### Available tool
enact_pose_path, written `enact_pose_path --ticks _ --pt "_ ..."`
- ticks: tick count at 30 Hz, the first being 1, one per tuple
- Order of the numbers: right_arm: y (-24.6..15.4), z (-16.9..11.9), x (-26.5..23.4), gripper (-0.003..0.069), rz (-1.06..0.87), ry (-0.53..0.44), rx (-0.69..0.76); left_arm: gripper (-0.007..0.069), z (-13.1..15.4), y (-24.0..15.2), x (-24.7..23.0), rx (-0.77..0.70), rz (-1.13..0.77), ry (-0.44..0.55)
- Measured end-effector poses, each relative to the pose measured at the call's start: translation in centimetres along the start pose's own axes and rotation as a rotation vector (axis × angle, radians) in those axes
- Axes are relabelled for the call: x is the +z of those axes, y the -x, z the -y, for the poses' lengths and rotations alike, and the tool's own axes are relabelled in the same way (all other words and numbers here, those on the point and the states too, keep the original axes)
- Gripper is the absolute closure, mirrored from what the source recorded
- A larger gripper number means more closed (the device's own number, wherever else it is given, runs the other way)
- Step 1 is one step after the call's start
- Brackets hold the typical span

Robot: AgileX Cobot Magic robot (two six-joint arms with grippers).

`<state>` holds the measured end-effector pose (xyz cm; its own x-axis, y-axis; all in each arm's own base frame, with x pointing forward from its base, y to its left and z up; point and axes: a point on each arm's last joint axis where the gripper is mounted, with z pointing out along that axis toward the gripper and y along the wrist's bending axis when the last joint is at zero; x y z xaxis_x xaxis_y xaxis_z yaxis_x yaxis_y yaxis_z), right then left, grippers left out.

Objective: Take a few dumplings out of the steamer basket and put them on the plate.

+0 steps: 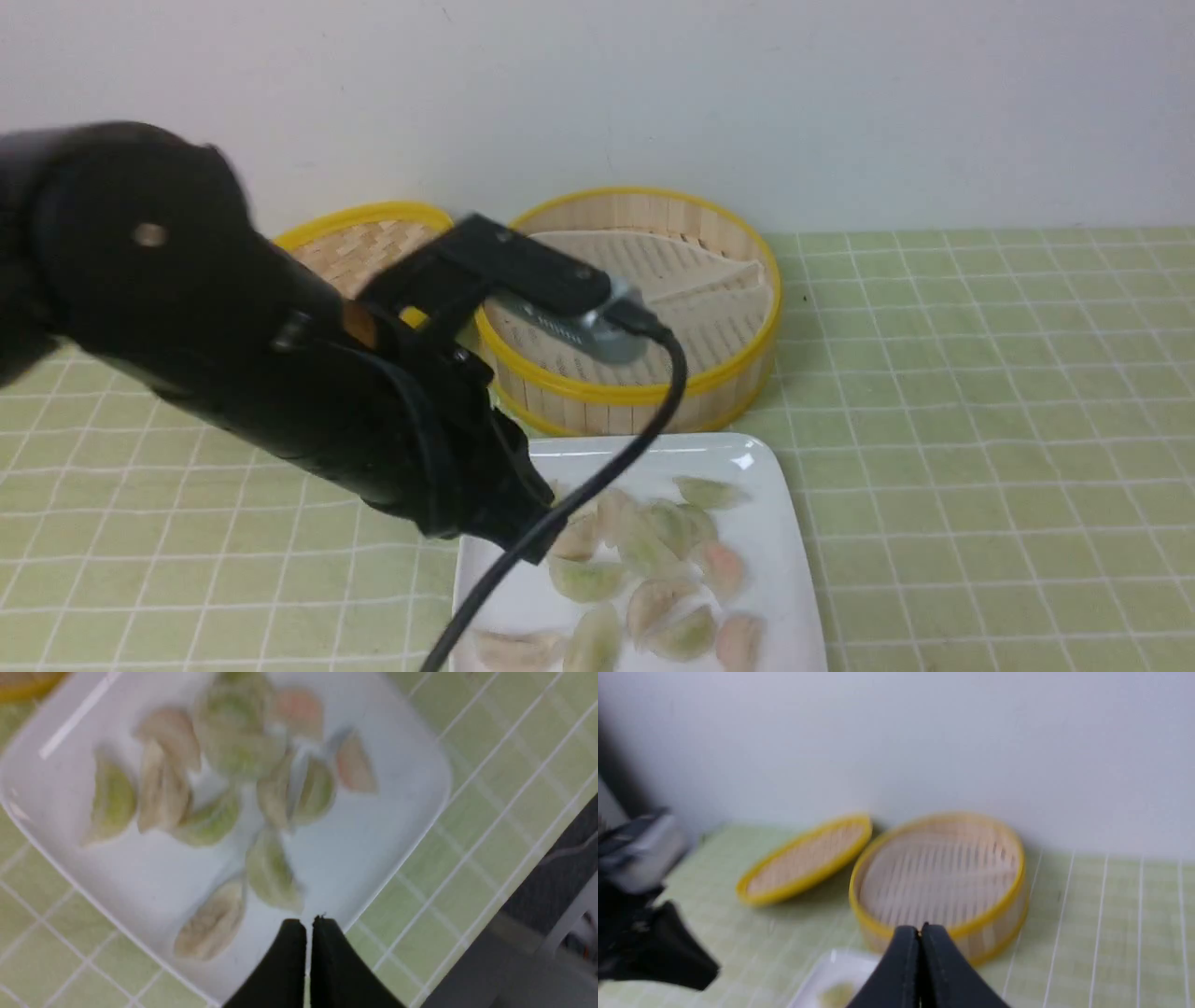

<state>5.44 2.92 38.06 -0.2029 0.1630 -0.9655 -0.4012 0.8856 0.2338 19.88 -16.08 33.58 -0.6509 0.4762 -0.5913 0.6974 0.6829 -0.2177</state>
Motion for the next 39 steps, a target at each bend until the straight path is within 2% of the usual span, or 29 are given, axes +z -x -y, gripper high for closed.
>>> enact_pose_path --ticks 1,4,8,18,27,39 --pt "-0.1 0.0 -0.1 0.0673 0.013 0.001 -0.002 0.0631 0.0 0.0 0.0 0.000 0.004 -0.001" --pt "-1.7 0.5 -2.3 0.0673 0.237 0.017 -0.016 0.0631 1.8 -0.6 -5.6 0.053 0.264 0.007" --pt "-2.8 0.7 -4.2 0.0673 0.380 0.039 -0.019 0.0631 3.1 -3.5 -9.9 0.092 0.496 0.039" --pt "-3.1 0.7 -6.6 0.0673 0.505 0.066 -0.024 0.0631 4.1 -12.7 -12.9 0.106 0.793 0.063" --pt "-3.2 0.7 -6.6 0.0673 0.501 0.065 -0.024 0.0631 4.4 -14.9 -12.9 0.044 0.861 -0.004" --pt "-3.2 0.7 -6.6 0.0673 0.500 0.065 -0.024 0.0631 4.2 -15.2 -12.0 0.031 0.830 -0.007"
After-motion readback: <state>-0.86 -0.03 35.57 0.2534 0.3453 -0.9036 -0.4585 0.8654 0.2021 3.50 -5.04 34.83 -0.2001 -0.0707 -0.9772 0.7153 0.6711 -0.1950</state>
